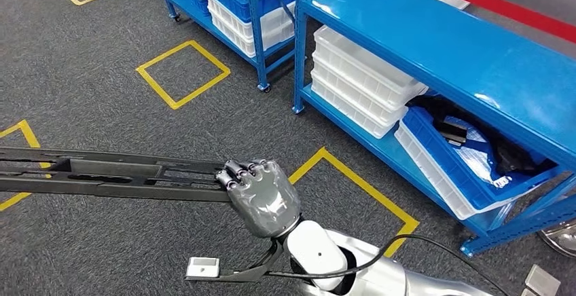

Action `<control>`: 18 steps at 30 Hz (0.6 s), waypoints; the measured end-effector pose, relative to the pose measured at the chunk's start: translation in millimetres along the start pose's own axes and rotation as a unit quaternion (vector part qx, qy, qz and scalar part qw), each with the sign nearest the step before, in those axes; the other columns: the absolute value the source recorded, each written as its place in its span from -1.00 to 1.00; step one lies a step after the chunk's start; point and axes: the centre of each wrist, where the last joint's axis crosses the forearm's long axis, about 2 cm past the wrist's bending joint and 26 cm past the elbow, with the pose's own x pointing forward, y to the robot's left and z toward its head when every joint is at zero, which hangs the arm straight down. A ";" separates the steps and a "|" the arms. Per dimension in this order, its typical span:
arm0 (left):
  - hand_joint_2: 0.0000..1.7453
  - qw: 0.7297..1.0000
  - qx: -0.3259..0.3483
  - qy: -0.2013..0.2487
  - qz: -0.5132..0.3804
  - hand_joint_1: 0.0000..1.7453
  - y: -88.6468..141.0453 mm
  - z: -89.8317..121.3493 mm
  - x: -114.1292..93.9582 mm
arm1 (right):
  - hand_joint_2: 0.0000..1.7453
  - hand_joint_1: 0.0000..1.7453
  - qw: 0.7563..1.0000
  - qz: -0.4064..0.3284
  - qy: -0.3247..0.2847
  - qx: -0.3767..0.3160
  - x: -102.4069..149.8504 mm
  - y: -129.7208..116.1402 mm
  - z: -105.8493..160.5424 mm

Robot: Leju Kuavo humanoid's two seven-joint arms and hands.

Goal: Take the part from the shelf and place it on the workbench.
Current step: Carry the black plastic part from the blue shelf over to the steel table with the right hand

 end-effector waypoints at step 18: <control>1.00 1.000 0.000 0.001 0.000 -1.00 0.3 0.4 -1.0 | 1.00 1.00 1.000 0.000 0.001 -0.003 0.3 -1.3 -3.1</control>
